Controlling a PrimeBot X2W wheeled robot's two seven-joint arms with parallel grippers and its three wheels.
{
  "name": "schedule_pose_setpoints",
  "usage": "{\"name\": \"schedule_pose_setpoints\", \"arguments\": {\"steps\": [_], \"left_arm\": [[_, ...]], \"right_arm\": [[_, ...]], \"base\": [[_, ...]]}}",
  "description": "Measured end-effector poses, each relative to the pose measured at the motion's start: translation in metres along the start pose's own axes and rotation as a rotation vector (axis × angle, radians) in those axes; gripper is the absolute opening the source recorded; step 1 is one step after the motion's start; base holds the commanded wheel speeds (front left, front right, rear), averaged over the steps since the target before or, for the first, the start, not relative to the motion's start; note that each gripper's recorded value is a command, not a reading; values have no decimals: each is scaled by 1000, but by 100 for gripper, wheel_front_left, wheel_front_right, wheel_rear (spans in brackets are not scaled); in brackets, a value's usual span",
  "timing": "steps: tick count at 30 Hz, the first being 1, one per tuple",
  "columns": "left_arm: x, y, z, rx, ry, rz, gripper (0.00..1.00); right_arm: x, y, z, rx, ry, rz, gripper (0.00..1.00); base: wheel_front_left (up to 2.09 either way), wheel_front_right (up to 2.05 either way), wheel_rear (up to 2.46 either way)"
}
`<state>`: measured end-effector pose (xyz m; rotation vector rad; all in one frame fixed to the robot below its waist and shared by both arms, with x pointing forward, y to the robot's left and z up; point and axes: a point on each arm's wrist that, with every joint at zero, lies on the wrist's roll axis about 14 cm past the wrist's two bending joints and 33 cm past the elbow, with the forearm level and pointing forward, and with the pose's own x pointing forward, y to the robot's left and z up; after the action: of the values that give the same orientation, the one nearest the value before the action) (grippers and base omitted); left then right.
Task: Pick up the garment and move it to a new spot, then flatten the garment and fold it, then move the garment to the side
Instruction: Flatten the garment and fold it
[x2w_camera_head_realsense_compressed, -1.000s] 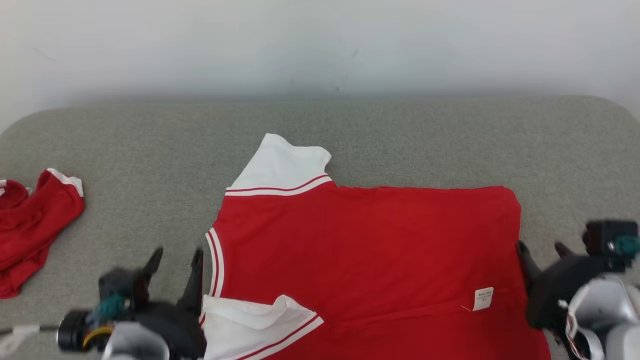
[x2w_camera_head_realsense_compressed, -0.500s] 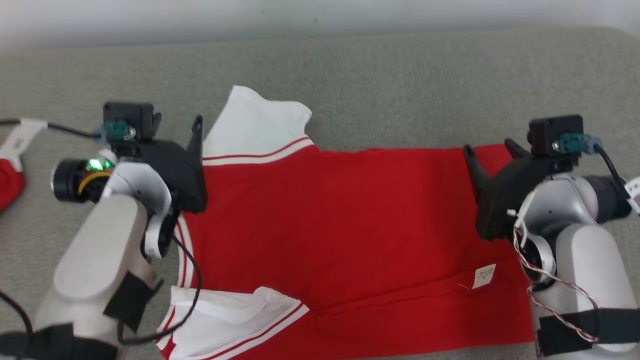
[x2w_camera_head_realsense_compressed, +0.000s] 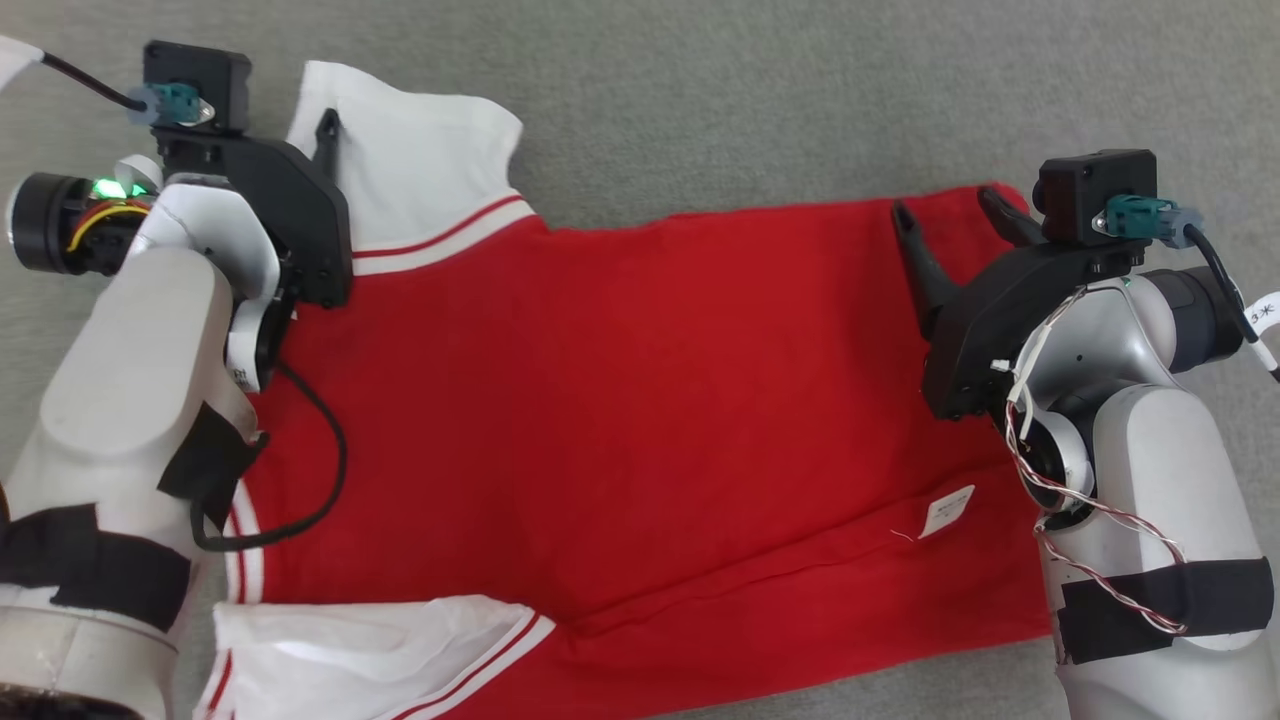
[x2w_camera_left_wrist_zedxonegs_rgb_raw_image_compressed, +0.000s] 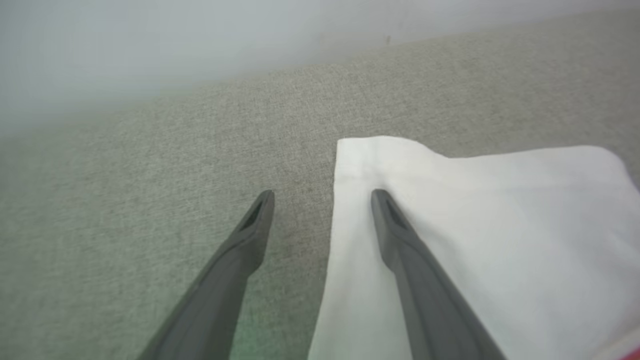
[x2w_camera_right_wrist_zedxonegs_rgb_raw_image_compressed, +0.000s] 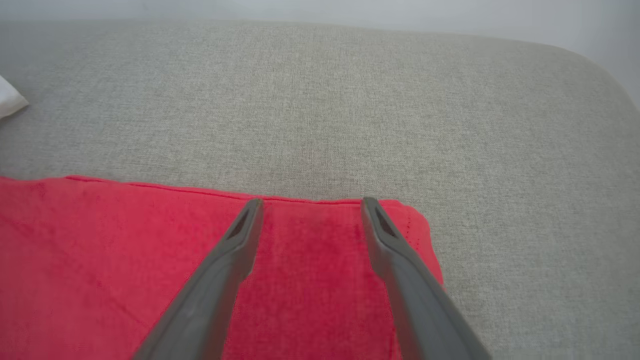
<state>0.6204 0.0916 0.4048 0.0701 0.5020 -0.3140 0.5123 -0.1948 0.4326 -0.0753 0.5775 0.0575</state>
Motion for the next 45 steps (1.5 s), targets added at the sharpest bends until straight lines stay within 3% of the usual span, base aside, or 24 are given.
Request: {"name": "schedule_pose_setpoints", "arguments": {"steps": [9,10,11,12,19,27,39,45], "left_arm": [[25,-12,-13,4,39,-33,97],[25,-12,-15,8,51,-36,68],[26,-13,-15,10,58,-36,13],[26,-14,-16,11,65,-37,0],[23,-26,-18,9,72,-48,0],[11,-31,-16,9,35,-33,0],[1,-32,-12,-8,22,-29,0],[-1,-31,-8,-9,10,-29,0]], "right_arm": [[2,-21,-15,19,27,-51,100],[1,-20,-15,19,29,-51,100],[1,-20,-15,18,30,-50,100],[1,-20,-15,17,30,-48,100],[5,-31,-7,-48,40,-107,100],[10,-70,-18,-251,141,-213,100],[28,-54,-23,-217,226,-135,100],[21,-63,6,-184,117,-151,100]], "base": [[0,0,0],[0,0,0],[0,0,0],[0,0,0],[0,0,0],[0,0,0],[0,0,0],[0,0,0]]}}
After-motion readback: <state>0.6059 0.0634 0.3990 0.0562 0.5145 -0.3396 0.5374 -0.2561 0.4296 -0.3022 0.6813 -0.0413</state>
